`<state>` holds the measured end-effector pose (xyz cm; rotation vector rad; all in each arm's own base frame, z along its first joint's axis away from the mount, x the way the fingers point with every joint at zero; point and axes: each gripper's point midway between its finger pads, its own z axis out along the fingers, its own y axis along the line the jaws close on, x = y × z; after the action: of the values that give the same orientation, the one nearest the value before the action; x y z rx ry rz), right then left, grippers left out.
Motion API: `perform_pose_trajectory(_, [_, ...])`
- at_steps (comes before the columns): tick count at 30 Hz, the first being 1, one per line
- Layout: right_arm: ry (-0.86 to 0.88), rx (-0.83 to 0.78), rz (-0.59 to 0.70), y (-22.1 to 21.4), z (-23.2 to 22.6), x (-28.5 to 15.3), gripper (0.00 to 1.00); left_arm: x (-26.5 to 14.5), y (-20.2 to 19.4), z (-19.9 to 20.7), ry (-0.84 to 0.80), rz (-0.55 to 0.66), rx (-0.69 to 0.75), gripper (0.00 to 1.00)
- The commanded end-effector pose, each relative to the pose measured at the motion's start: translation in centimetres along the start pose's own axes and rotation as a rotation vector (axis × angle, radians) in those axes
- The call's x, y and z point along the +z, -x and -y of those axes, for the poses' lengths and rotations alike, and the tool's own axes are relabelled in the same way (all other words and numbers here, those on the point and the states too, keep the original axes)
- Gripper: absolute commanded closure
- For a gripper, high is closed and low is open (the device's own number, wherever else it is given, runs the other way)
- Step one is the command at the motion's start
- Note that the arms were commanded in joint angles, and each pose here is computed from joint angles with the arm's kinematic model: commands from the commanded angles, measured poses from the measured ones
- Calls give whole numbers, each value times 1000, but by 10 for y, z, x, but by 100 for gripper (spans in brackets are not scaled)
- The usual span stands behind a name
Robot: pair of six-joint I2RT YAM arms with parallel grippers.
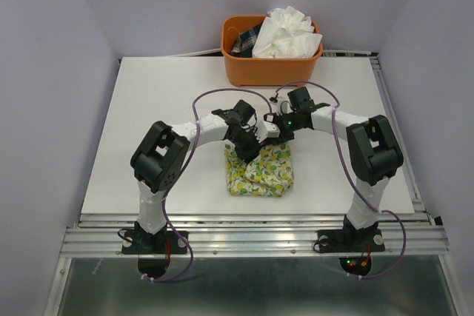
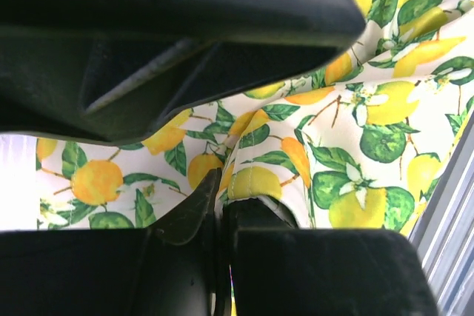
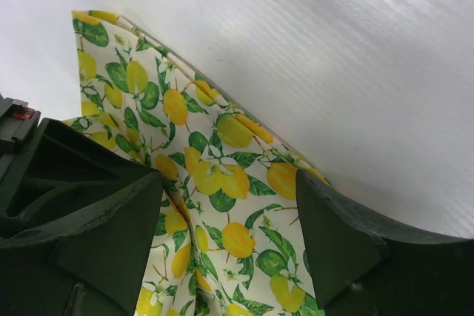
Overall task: Fold and stack the skirts
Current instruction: Fold the skirt
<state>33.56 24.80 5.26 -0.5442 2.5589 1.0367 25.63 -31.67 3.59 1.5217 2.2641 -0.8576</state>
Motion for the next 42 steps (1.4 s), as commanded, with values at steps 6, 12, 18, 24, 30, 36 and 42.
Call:
perform_pose_trajectory(6, [-131,-65,98,39,12,-22,43,-21,6,2,-4,2,-73,100])
perform_pose_trajectory(12, [-85,-118,176,56,-10,-48,41,-12,7,-7,-12,-24,-160,100])
perform_pose_trajectory(18, [-87,-311,186,44,-21,-98,39,25,-27,-19,-103,-156,-328,100])
perform_pose_trajectory(24, [7,-384,123,5,-64,-120,37,37,-34,-30,-144,-187,-425,100])
perform_pose_trajectory(30, [-92,-588,77,-29,-96,-88,30,41,-41,-35,-176,-198,-481,100])
perform_pose_trajectory(36, [-174,-695,7,-56,-107,-44,24,42,-42,-36,-185,-209,-498,100])
perform_pose_trajectory(42, [-287,-748,21,-56,-95,-25,22,40,-43,-39,-187,-212,-506,99])
